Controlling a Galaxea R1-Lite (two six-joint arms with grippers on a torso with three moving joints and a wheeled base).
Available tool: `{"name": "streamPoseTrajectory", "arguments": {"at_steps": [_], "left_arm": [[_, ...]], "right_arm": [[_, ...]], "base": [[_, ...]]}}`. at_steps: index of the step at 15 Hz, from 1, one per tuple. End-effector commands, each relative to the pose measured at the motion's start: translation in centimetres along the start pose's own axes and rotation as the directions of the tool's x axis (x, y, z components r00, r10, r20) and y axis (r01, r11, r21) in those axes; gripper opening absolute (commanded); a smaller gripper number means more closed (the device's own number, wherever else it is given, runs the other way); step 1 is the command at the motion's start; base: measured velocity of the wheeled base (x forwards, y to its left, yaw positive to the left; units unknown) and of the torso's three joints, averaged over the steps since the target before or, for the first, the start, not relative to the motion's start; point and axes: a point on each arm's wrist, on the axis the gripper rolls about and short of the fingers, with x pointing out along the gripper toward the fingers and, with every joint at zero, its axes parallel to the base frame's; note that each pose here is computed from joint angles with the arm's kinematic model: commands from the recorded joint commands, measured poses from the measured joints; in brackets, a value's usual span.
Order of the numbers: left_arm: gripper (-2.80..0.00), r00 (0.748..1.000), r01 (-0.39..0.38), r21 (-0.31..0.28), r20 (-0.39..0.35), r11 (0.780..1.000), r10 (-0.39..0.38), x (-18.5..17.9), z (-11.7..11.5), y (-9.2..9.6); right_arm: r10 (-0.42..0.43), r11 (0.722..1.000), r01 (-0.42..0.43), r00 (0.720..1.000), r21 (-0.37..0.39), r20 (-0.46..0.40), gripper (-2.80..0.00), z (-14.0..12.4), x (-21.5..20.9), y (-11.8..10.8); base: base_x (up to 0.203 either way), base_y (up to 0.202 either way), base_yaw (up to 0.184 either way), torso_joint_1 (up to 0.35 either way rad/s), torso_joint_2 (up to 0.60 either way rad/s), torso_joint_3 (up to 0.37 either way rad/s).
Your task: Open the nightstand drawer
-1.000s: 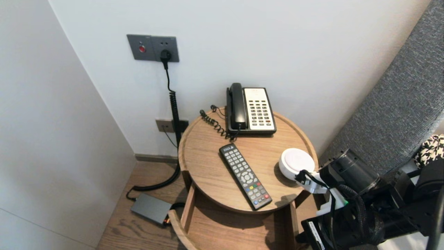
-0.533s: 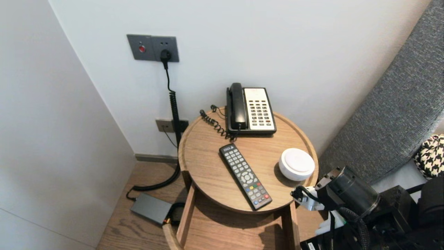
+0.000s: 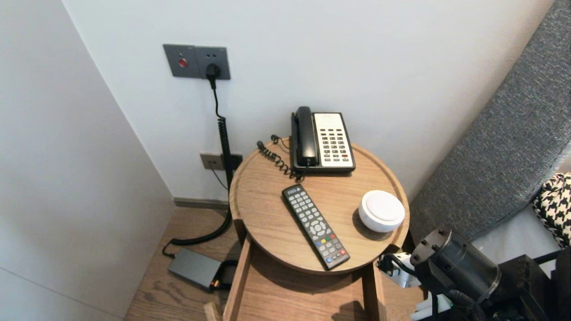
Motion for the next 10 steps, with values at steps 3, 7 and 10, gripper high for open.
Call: {"name": "streamPoseTrajectory", "arguments": {"at_steps": [3, 7, 10], "left_arm": [[-2.80, 1.000, 0.000, 0.000, -0.011, 1.000, 0.000, 0.1, -0.3, 0.0], [-2.80, 1.000, 0.000, 0.000, -0.011, 1.000, 0.000, 0.1, -0.3, 0.0], [-2.80, 1.000, 0.000, 0.000, -0.011, 1.000, 0.000, 0.1, -0.3, 0.0]], "right_arm": [[0.010, 1.000, -0.011, 0.999, -0.018, -0.032, -2.80, -1.0, 0.3, 0.5], [0.028, 0.999, -0.029, 0.999, -0.026, -0.047, -2.80, -1.8, 0.7, 1.3], [0.030, 0.999, -0.032, 0.998, -0.036, -0.057, -2.80, -2.0, 0.8, 1.5]], "base": [[0.000, 0.000, 0.000, 0.000, 0.00, 0.000], [0.000, 0.000, 0.000, 0.000, 0.00, 0.000], [0.000, 0.000, 0.000, 0.000, 0.00, 0.000]]}}
